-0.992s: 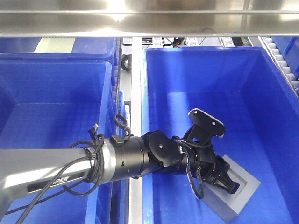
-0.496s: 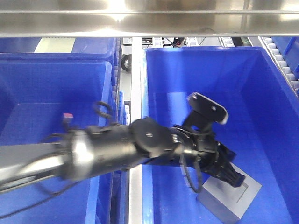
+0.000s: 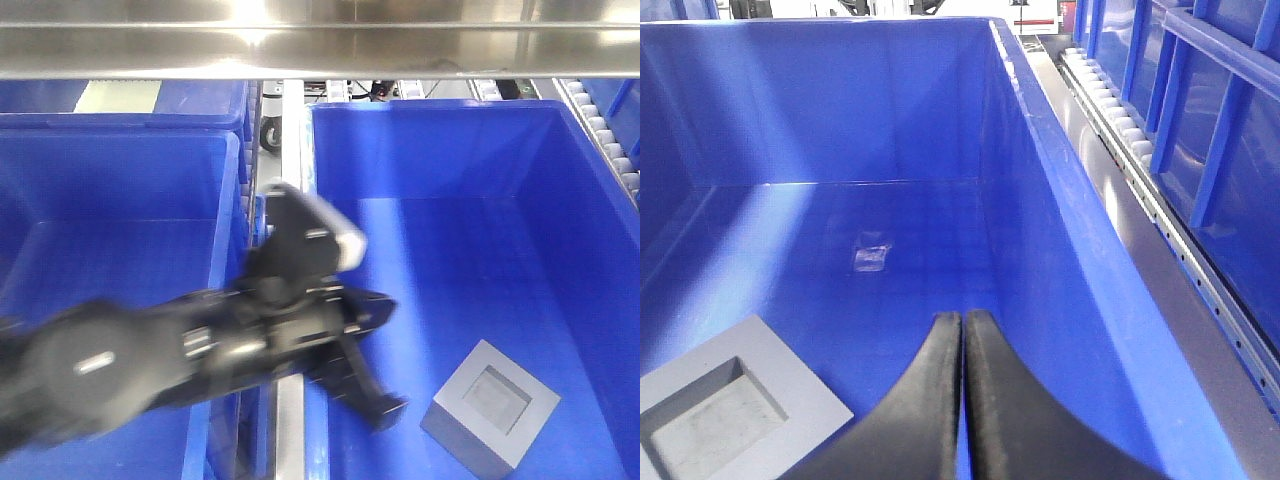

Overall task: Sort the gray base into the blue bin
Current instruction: 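Open the left gripper to release the block and withdraw the arm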

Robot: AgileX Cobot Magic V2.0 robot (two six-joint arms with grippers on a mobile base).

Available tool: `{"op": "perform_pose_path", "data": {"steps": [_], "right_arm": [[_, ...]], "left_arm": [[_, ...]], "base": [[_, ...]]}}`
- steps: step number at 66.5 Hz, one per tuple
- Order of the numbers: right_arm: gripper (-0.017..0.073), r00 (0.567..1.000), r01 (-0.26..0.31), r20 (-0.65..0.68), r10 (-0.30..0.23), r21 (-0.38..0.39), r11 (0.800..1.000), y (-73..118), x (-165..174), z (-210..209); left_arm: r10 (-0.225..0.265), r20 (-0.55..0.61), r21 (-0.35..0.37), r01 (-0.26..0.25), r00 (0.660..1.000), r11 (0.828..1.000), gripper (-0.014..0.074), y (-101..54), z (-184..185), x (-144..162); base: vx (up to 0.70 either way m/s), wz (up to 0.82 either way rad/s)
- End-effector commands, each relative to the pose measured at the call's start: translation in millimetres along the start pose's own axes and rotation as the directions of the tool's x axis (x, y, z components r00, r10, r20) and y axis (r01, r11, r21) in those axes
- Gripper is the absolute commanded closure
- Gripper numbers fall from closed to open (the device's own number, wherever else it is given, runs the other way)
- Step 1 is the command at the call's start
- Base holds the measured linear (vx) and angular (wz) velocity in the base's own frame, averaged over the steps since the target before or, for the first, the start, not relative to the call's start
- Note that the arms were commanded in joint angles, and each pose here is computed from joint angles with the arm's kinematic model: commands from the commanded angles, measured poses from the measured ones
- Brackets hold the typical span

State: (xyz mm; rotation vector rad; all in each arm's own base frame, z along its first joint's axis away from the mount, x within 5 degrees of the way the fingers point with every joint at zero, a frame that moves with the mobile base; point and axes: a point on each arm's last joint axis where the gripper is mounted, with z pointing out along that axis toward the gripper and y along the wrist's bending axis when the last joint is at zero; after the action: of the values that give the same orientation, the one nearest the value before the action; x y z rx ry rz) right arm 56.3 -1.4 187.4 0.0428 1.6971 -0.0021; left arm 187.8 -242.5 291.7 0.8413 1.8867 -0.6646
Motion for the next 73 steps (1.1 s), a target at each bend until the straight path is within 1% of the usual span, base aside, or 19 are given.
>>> {"op": "perform_pose_path", "data": {"steps": [1,12,27,33,44,57,73], "right_arm": [[0.0564,1.0,0.016,0.021,-0.016,0.004,1.0,-0.2,-1,2],[0.0564,1.0,0.016,0.021,-0.016,0.004,1.0,-0.2,-1,2],[0.0564,1.0,0.016,0.021,-0.016,0.004,1.0,-0.2,-1,2],[0.0564,1.0,0.016,0.021,-0.016,0.004,1.0,-0.2,-1,2],[0.0564,1.0,0.016,0.021,-0.016,0.004,1.0,-0.2,-1,2],[0.0564,1.0,0.016,0.021,-0.016,0.004,1.0,-0.2,-1,2],[0.0564,1.0,0.016,0.021,-0.016,0.004,1.0,-0.2,-1,2]], "left_arm": [[-0.006,0.103,-0.025,0.008,0.995,1.0,0.0601,0.6,-31,-12],[-0.004,0.122,-0.024,0.007,0.992,1.0,0.0601,1.1,-67,10],[0.002,0.192,-0.023,0.003,0.981,1.0,0.06,2.3,-117,41],[0.003,0.243,-0.046,0.008,0.97,0.999,0.06,5.3,-135,55],[-0.006,0.352,-0.078,0.036,0.936,0.996,0.06,10.5,-163,75],[-0.006,0.407,-0.071,0.038,0.914,0.997,0.06,10.8,-178,86],[-0.008,0.368,-0.029,0.02,0.93,0.999,0.06,6.8,-176,91]], "base": [[0.0,0.0],[0.0,0.0],[0.0,0.0],[0.0,0.0],[0.0,0.0],[0.0,0.0],[0.0,0.0]]}}
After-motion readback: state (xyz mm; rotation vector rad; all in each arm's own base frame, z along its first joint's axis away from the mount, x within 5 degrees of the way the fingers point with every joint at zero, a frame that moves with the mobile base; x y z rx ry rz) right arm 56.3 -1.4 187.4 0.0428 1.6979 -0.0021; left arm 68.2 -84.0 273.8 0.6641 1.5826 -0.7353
